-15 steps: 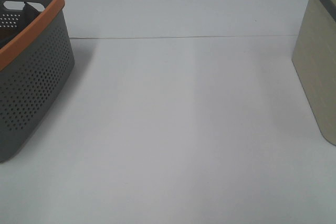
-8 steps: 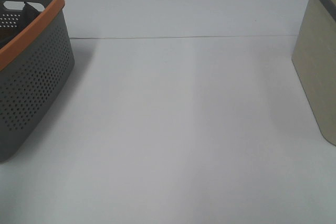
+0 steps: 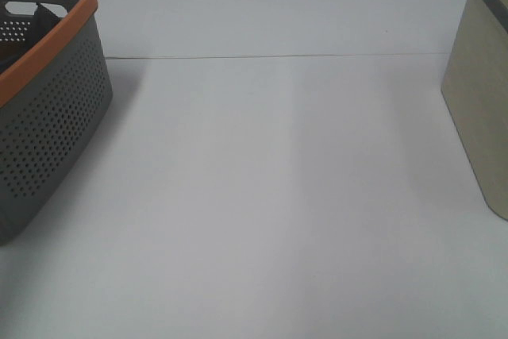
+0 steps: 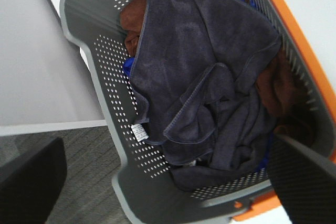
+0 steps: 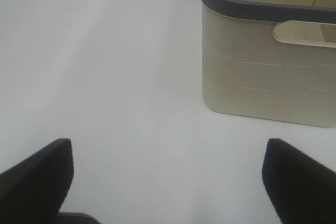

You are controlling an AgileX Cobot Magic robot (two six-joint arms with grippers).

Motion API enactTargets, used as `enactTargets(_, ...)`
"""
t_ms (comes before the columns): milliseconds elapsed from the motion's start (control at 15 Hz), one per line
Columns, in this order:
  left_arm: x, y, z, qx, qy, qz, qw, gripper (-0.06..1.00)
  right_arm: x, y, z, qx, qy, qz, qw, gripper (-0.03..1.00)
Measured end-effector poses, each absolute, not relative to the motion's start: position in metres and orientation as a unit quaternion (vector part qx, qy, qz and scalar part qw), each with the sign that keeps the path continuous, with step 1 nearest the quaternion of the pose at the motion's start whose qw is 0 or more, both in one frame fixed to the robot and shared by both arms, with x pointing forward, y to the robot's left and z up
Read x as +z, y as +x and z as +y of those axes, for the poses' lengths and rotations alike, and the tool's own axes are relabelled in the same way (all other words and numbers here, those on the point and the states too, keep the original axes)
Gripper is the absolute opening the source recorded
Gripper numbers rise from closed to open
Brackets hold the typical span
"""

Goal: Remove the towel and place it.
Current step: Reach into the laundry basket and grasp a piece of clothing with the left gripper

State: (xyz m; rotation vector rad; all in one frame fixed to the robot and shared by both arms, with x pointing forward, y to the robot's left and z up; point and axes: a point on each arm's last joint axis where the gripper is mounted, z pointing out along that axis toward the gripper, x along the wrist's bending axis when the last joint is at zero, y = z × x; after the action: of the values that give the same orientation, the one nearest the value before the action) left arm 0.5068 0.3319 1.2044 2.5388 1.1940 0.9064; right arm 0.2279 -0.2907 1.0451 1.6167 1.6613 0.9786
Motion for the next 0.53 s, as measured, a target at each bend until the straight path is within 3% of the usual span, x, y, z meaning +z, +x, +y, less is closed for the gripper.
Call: enactTargets(533, 1.1, 0.595, 0.352, 0.171, 0.937, 0.302, -0.028, 0.98, 1.045, 0.228, -0.291, 0.37, 0.611, 0.628, 0.308, 0.87)
